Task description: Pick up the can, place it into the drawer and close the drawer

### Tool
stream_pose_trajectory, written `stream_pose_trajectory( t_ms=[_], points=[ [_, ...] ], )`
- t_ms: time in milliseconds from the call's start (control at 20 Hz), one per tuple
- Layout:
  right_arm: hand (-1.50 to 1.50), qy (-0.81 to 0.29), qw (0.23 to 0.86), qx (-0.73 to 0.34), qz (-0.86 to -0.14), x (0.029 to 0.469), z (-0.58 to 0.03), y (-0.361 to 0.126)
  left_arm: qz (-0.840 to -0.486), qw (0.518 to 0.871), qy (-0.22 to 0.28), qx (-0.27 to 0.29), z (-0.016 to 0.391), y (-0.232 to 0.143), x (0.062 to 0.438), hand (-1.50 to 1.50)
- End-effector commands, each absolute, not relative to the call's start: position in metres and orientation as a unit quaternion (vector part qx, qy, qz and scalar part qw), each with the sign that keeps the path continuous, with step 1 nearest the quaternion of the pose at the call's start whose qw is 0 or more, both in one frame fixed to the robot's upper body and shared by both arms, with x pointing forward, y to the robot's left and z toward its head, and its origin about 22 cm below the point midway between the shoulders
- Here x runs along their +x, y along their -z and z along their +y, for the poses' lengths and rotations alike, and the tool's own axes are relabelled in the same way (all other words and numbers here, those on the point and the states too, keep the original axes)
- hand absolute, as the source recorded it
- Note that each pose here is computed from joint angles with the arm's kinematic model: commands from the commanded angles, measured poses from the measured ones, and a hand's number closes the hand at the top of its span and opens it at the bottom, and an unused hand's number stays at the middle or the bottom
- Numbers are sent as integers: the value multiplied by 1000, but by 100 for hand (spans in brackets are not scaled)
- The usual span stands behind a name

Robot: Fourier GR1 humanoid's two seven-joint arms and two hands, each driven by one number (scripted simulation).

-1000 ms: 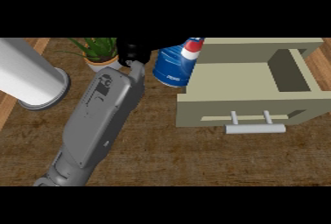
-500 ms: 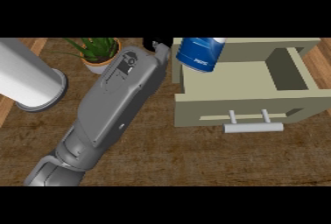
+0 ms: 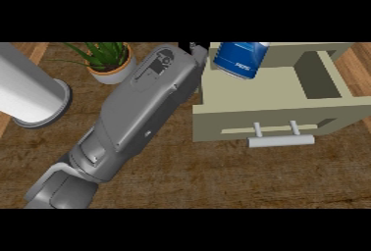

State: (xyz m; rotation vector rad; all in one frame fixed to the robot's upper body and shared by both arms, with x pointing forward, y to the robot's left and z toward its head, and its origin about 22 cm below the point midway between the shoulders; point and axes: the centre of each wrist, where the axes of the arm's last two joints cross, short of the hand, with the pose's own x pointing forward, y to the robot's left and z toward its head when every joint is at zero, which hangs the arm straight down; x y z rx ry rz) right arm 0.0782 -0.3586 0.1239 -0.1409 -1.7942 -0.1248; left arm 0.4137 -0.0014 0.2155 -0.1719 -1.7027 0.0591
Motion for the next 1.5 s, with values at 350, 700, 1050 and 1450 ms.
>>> stream_pose_trajectory(
  t_ms=[350,700,1050,1450],
  points=[
    [-150,55,612,-58,-787,82,-354,-129,-745,666,-14,-49,-22,-223,417,150],
    [-150,50,615,-46,-785,79,-356,-128,-735,678,-6,-17,-15,-179,416,150],
    [-150,46,613,-49,-787,89,-355,-141,-725,688,-20,11,-18,-182,418,-150],
    [-150,43,615,-49,-786,89,-362,-140,-726,686,-34,35,-14,-171,422,-150]
  ],
)
